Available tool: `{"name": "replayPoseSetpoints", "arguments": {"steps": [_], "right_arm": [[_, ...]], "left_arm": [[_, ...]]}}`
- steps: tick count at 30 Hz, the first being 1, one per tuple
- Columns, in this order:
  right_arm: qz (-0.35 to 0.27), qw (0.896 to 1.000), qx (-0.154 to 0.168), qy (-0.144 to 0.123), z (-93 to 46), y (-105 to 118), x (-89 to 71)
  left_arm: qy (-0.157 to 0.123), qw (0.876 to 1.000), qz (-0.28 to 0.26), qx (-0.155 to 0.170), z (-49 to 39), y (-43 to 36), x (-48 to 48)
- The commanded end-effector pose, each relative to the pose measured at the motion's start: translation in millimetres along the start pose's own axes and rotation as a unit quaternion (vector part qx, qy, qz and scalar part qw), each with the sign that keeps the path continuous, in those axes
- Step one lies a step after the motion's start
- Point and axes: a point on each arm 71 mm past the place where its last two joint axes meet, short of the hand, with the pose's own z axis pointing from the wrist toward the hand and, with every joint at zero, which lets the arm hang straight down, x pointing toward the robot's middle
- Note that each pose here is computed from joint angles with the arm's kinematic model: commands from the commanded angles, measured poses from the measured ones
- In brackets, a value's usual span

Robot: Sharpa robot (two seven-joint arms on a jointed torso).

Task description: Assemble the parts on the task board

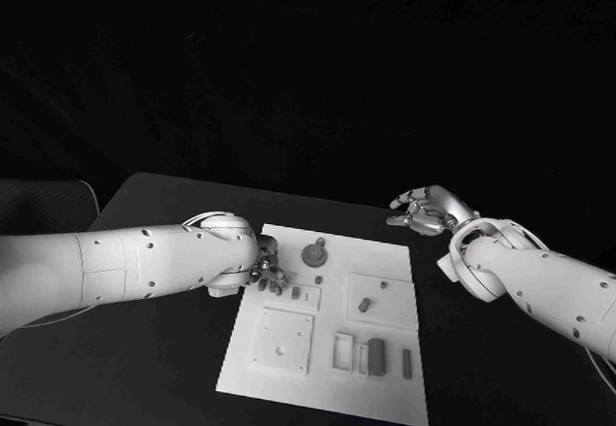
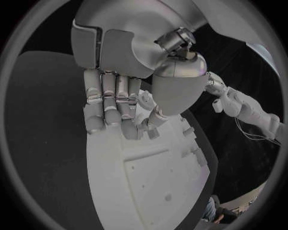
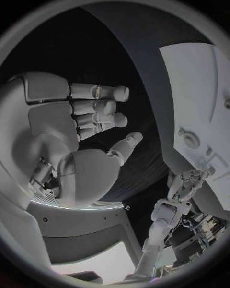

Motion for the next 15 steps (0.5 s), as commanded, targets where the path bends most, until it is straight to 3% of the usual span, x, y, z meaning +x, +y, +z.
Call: {"name": "replayPoseSetpoints", "arguments": {"steps": [1,15], "right_arm": [[-0.002,1.0,-0.003,0.006,0.1,0.7,1.0],[-0.002,1.0,-0.003,0.006,0.3,0.8,1.3]], "left_arm": [[0.008,1.0,0.007,0.005,-0.5,-1.5,1.4],[0.003,1.0,0.008,0.0,0.3,0.6,0.0]]}}
